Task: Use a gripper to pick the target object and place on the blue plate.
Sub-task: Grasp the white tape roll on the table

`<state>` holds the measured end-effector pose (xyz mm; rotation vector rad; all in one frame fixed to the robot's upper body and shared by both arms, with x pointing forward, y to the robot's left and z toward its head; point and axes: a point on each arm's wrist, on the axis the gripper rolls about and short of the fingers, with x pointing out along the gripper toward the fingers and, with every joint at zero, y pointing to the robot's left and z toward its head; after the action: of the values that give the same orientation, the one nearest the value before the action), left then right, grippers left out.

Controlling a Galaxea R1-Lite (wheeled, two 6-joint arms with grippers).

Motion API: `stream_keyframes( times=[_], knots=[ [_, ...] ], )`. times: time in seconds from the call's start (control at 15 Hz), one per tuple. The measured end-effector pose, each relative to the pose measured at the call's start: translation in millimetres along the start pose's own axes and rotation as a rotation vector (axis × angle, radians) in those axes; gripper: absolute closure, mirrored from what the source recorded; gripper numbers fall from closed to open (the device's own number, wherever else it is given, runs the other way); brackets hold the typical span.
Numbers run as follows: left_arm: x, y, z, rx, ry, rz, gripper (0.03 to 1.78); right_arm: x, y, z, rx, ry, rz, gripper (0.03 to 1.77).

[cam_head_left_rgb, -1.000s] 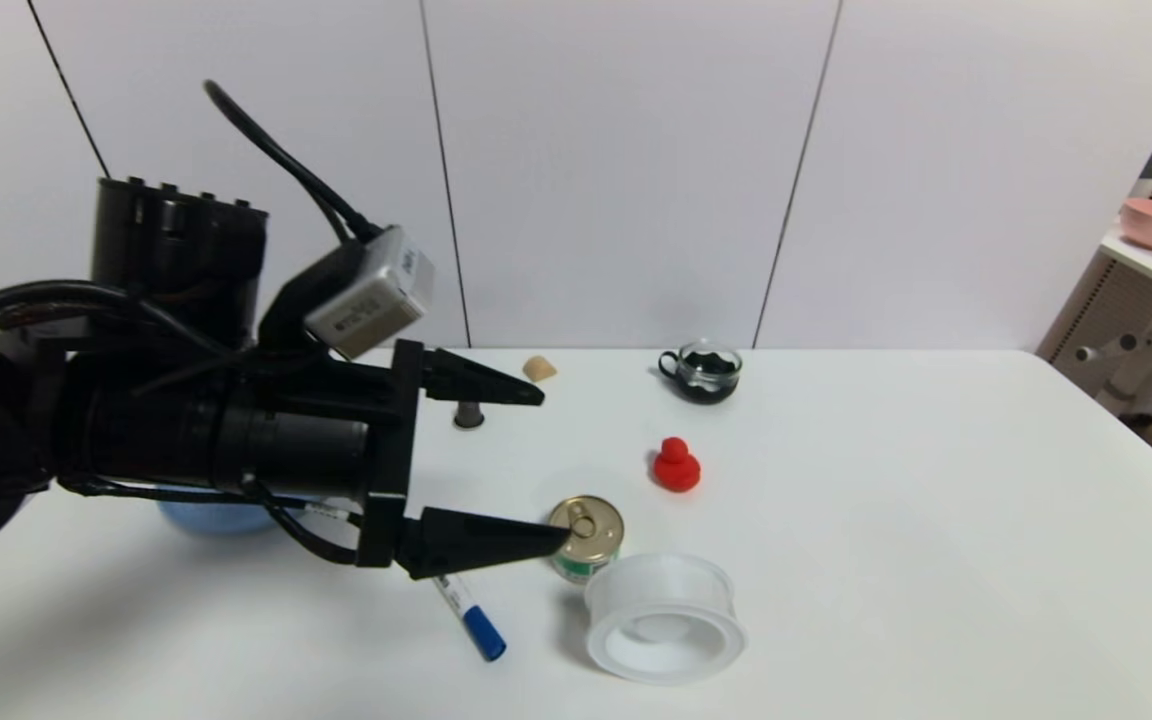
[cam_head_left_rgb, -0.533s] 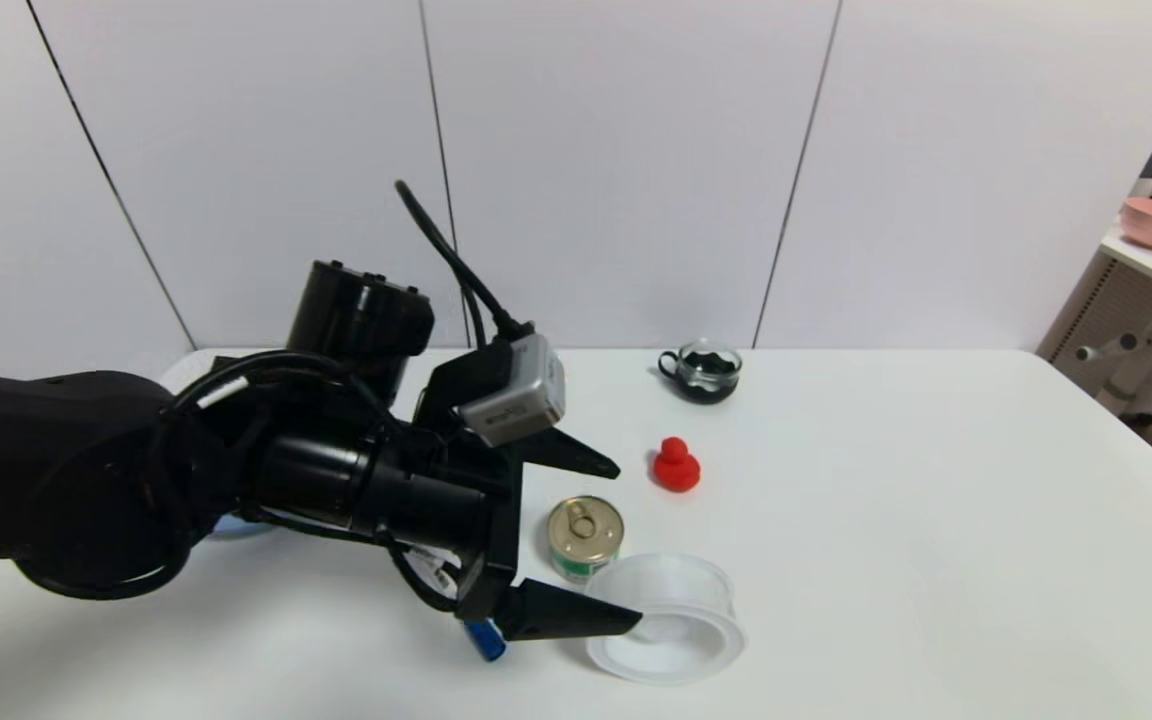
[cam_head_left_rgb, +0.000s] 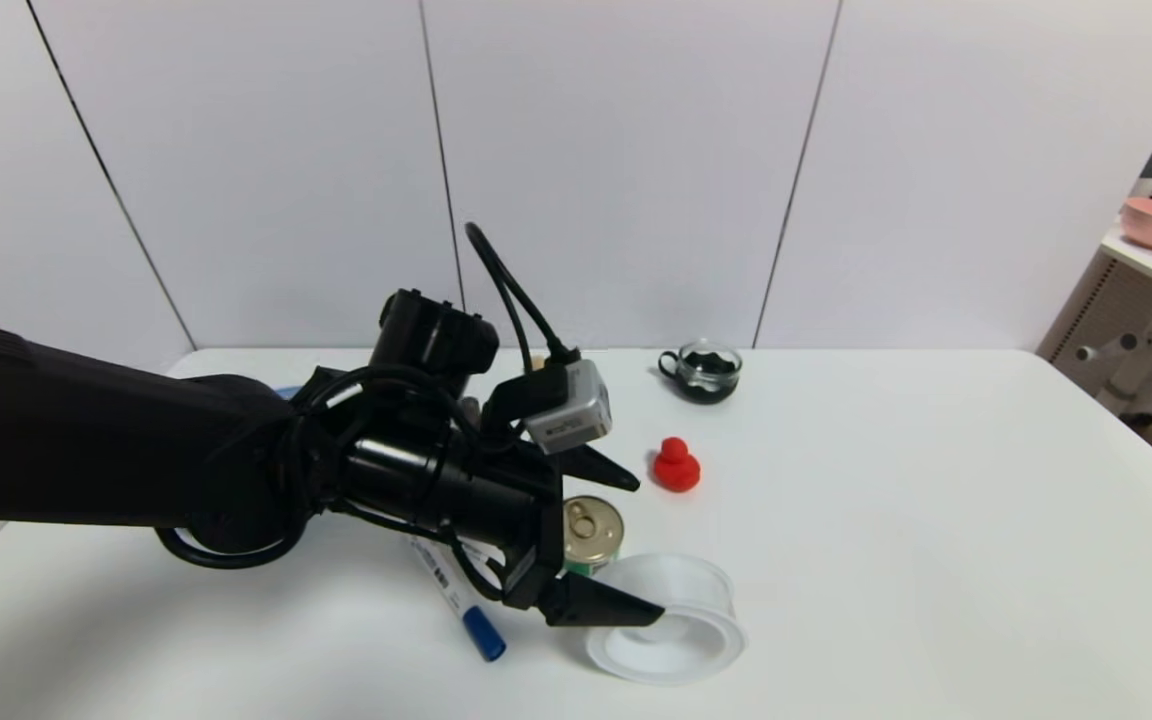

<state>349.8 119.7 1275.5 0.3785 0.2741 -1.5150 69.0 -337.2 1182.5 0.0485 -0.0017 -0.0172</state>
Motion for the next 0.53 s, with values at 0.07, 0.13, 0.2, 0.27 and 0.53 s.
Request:
stream_keyframes(
  times=[0.07, 0.13, 0.2, 0.27, 0.53],
  knots=[
    [1.9, 1.1, -2.2, -0.007, 0.005, -0.003, 0.12, 0.0, 0.0, 0.0, 0.0, 0.0, 0.0, 0.1],
    [3.2, 1.7, -4.0, -0.014, 0.011, -0.006, 0.12, 0.0, 0.0, 0.0, 0.0, 0.0, 0.0, 0.1],
    [4.2, 1.4, -5.8, -0.023, 0.02, -0.012, 0.12, 0.0, 0.0, 0.0, 0.0, 0.0, 0.0, 0.1],
    [4.7, 0.8, -7.6, -0.034, 0.031, -0.018, 0.12, 0.0, 0.0, 0.0, 0.001, 0.0, 0.0, 0.1],
    [5.6, 1.1, -7.9, -0.05, 0.049, -0.03, 0.12, 0.0, 0.0, 0.0, 0.0, 0.0, 0.0, 0.1]
  ],
)
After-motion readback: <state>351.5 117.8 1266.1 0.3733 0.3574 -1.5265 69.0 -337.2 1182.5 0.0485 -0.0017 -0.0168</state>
